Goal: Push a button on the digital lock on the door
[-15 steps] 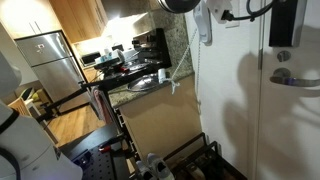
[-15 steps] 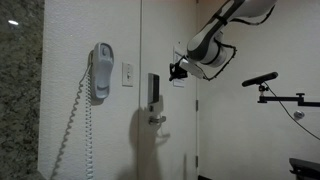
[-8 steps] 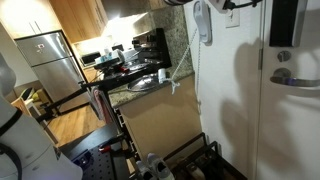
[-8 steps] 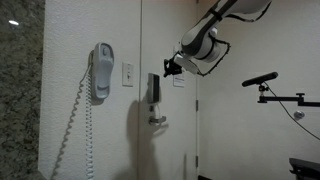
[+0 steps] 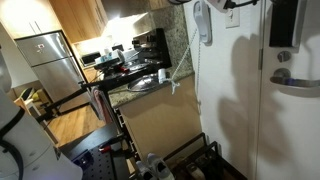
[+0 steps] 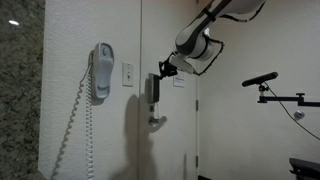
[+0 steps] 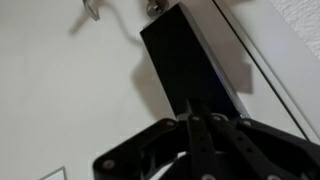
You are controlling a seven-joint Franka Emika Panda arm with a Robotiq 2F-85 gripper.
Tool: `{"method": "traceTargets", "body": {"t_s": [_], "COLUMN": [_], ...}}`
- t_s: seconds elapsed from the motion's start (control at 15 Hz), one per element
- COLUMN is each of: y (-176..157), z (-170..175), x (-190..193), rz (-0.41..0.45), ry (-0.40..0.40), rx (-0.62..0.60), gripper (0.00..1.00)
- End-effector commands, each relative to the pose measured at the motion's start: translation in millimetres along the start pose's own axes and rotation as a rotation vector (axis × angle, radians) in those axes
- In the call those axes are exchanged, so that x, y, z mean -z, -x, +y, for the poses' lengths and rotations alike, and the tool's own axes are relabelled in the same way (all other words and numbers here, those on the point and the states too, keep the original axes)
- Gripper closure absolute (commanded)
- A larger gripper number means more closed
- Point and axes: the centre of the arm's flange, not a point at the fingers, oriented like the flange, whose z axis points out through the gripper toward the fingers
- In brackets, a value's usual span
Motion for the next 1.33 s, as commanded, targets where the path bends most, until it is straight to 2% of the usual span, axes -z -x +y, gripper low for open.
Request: {"method": "traceTargets", "body": {"t_s": [0.0,0.07,1.27], "y": [-9,0,-1], "z": [-18,-4,-7], "x": [-9,-4,-13], "rz": [-0.028,-0.013,-0.016], "ry": [0.018,0.006,0.015], "rx": [-0.008,0.008,0.024], "gripper": [1.00,0.99,1.00]}}
